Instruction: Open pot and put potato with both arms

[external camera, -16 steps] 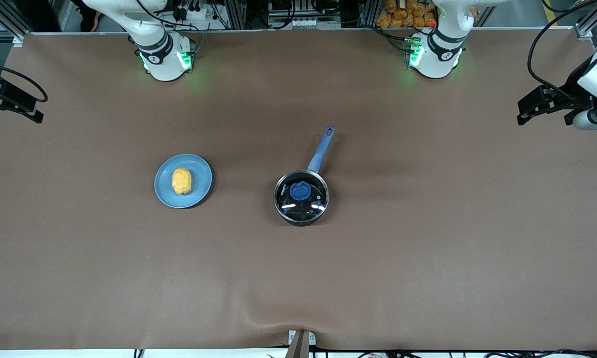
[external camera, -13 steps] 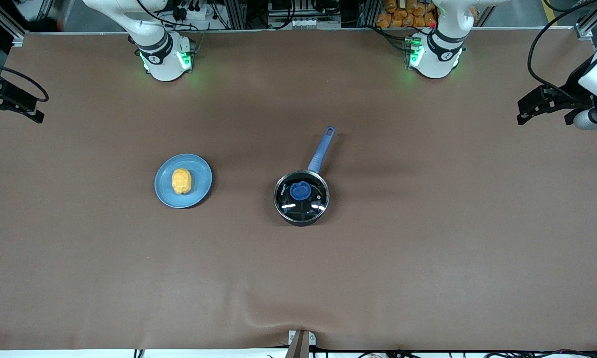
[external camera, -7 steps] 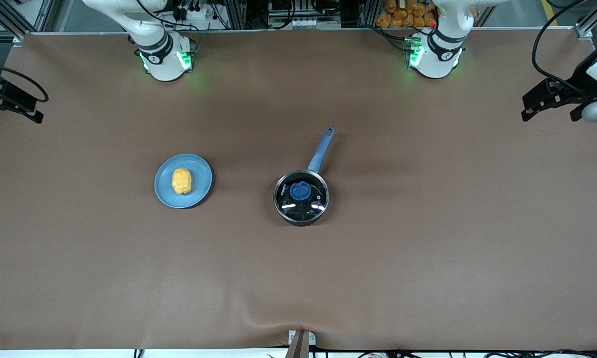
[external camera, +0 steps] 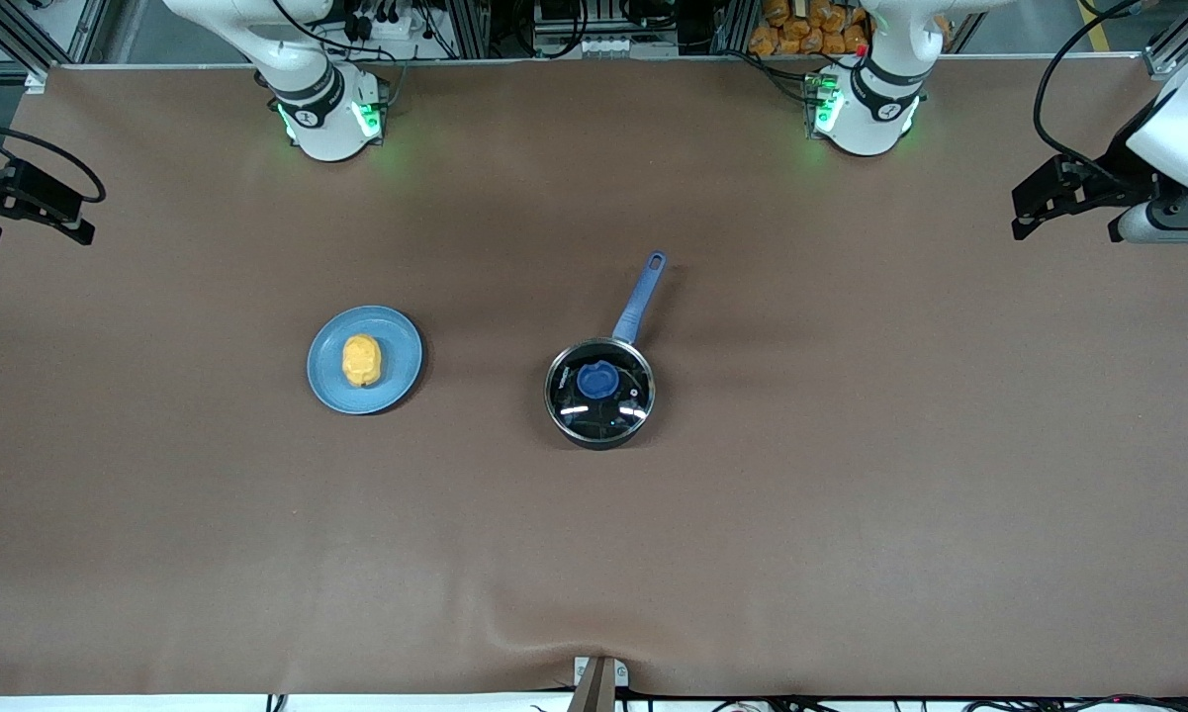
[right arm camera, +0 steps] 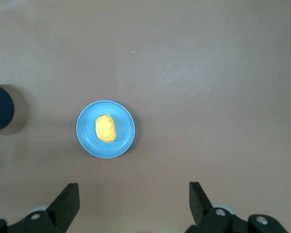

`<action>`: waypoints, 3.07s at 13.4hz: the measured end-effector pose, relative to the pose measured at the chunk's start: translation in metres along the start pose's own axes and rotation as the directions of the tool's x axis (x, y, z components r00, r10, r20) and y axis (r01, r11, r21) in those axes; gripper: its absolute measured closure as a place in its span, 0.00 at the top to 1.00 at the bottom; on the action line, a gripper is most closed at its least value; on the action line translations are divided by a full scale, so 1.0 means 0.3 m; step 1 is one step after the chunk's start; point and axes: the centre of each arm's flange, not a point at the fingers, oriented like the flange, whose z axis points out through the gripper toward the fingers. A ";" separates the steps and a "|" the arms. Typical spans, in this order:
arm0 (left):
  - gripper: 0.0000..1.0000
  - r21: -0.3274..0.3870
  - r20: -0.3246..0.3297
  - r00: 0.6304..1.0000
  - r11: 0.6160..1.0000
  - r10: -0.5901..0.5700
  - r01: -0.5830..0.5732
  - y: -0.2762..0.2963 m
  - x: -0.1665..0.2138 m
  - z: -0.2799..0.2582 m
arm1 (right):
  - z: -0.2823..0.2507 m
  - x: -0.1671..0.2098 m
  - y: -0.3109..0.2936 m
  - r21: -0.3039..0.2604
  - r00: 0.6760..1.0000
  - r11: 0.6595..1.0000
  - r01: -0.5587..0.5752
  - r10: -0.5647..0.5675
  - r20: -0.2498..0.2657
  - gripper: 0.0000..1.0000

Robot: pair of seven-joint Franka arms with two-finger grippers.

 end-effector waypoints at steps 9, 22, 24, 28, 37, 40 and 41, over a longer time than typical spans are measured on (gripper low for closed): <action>1.00 -0.020 0.011 0.998 0.998 -0.067 0.068 0.243 0.088 0.146 | 0.000 0.001 -0.006 0.000 1.000 1.000 0.003 -0.003 -0.001 1.00; 1.00 -0.095 0.045 0.868 0.863 -0.494 0.496 1.156 0.214 0.711 | 0.006 0.004 -0.027 -0.002 1.000 1.000 0.013 -0.013 -0.004 1.00; 1.00 -0.062 0.004 0.846 0.844 -0.534 0.533 1.248 0.185 0.797 | 0.006 0.004 -0.028 -0.002 1.000 1.000 0.013 -0.013 -0.002 1.00; 1.00 -0.033 -0.014 0.820 0.820 -0.572 0.571 1.284 0.175 0.868 | 0.009 0.003 -0.028 -0.002 1.000 1.000 0.011 -0.011 0.002 1.00; 1.00 -0.145 -0.042 0.800 0.796 -0.598 0.587 1.344 0.200 0.904 | 0.044 0.001 -0.029 -0.001 1.000 1.000 0.010 -0.010 0.019 1.00; 1.00 -0.176 -0.050 0.799 0.793 -0.599 0.584 1.351 0.211 0.908 | 0.066 0.005 -0.034 -0.001 1.000 1.000 -0.004 0.004 0.014 1.00; 1.00 -0.193 -0.054 0.798 0.791 -0.600 0.581 1.355 0.216 0.907 | 0.076 0.007 -0.041 -0.002 1.000 1.000 -0.006 0.006 0.016 1.00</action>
